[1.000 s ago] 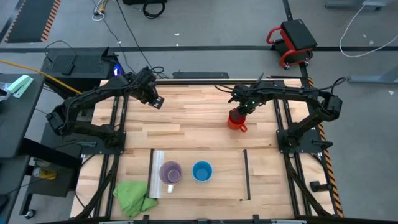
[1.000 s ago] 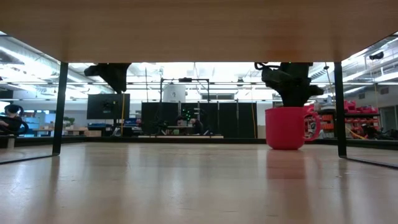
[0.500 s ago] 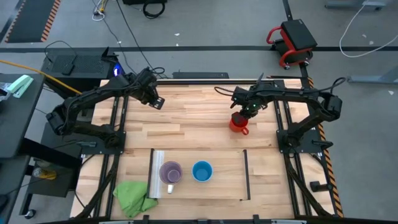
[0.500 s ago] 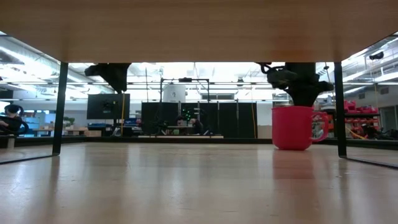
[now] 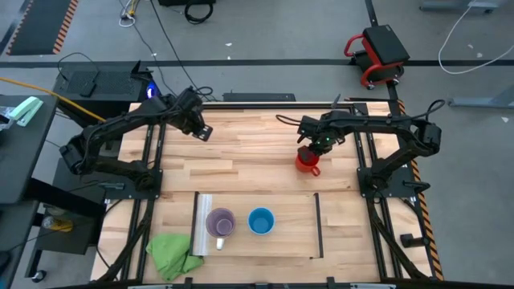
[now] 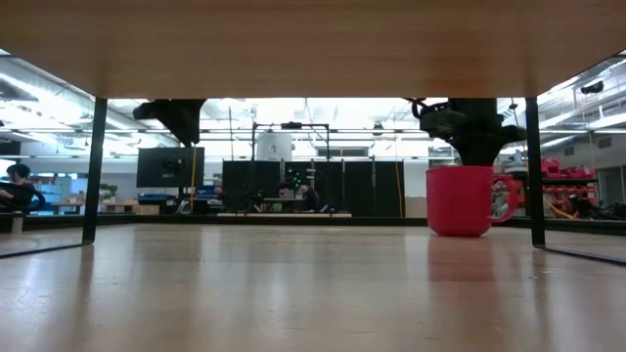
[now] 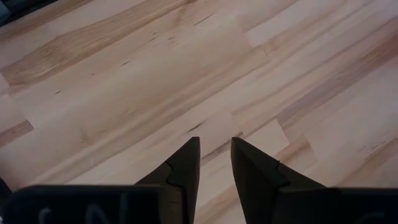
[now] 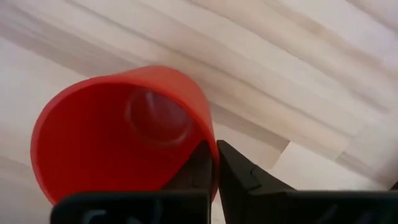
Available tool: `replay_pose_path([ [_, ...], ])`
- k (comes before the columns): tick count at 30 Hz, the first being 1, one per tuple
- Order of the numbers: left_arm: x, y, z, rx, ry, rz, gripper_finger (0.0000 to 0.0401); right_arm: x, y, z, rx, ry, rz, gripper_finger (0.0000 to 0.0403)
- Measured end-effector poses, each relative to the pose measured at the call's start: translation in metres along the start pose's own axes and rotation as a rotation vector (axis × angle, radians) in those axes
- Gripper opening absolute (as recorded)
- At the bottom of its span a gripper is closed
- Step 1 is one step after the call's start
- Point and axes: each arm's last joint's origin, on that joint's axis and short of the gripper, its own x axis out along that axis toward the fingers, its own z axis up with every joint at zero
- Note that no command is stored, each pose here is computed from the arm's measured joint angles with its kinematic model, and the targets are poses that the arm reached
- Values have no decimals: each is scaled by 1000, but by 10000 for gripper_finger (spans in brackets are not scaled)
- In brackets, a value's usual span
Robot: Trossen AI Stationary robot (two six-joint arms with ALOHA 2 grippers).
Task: Stack small to large cups/mugs on shelf
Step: Put the red mug on the shelf
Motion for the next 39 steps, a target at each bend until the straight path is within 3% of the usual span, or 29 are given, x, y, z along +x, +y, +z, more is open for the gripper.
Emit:
replay_pose_path([
  [9, 0, -1, 2, -14, -19, -9, 99, 0, 6, 2, 258, -47, 35, 10],
  [15, 0, -1, 2, -18, -19, -9, 92, 0, 9, 6, 344, -87, 71, 6],
  [32, 0, -7, 0, 4, -17, -21, 95, -1, 18, 7, 344, -122, 133, 22],
  [39, -1, -32, 1, 71, -73, -192, 98, -3, 14, 20, 385, -181, 187, 13],
])
